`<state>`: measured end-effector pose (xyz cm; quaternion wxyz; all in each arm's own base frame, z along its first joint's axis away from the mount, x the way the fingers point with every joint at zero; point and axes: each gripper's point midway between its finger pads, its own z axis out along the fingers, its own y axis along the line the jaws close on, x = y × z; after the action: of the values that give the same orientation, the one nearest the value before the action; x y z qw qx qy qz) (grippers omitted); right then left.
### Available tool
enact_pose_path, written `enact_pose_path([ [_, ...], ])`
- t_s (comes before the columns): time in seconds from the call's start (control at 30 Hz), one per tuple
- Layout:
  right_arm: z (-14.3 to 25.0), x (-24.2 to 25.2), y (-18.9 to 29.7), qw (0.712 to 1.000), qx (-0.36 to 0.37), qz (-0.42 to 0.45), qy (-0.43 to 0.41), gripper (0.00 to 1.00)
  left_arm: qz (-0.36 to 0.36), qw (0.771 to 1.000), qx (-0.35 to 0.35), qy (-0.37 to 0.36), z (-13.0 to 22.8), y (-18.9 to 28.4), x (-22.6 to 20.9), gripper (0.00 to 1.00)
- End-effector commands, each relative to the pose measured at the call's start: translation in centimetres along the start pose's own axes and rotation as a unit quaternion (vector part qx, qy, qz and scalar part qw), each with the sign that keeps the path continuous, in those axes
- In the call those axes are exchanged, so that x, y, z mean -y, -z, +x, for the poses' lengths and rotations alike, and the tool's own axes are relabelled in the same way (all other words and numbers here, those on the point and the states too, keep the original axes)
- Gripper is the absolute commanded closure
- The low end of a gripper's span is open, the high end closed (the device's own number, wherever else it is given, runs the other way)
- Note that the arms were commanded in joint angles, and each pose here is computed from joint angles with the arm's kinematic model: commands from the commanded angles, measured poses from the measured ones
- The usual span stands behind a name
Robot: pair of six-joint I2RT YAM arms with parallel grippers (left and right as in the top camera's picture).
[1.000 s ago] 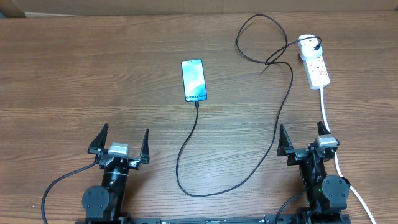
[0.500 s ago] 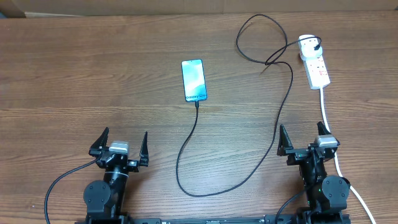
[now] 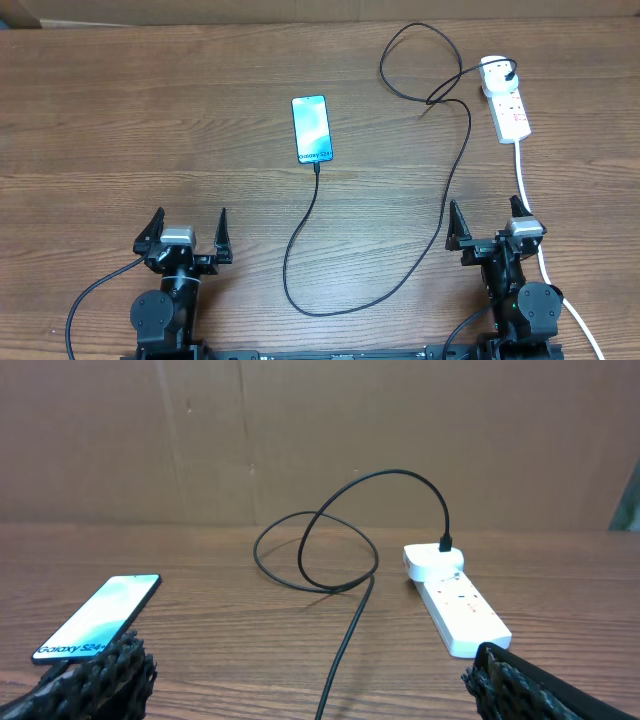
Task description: Plug charger to phone and switch on socket
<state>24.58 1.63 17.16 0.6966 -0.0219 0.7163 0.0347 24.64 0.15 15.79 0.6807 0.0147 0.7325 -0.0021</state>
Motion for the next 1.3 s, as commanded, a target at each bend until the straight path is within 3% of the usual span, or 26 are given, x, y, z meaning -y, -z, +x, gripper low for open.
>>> enact_pose_path([
  [0.0, 0.19, -0.12, -0.02, 1.000, 0.001, -0.003, -0.001, 0.00, -0.007, 1.000, 0.001, 0.012, 0.10, 0.04, -0.28, 0.01],
  [1.27, 0.19, -0.11, -0.02, 1.000, 0.001, -0.003, -0.001, 0.00, -0.004, 1.000, 0.003, 0.016, 0.01, 0.04, -0.15, 0.00],
])
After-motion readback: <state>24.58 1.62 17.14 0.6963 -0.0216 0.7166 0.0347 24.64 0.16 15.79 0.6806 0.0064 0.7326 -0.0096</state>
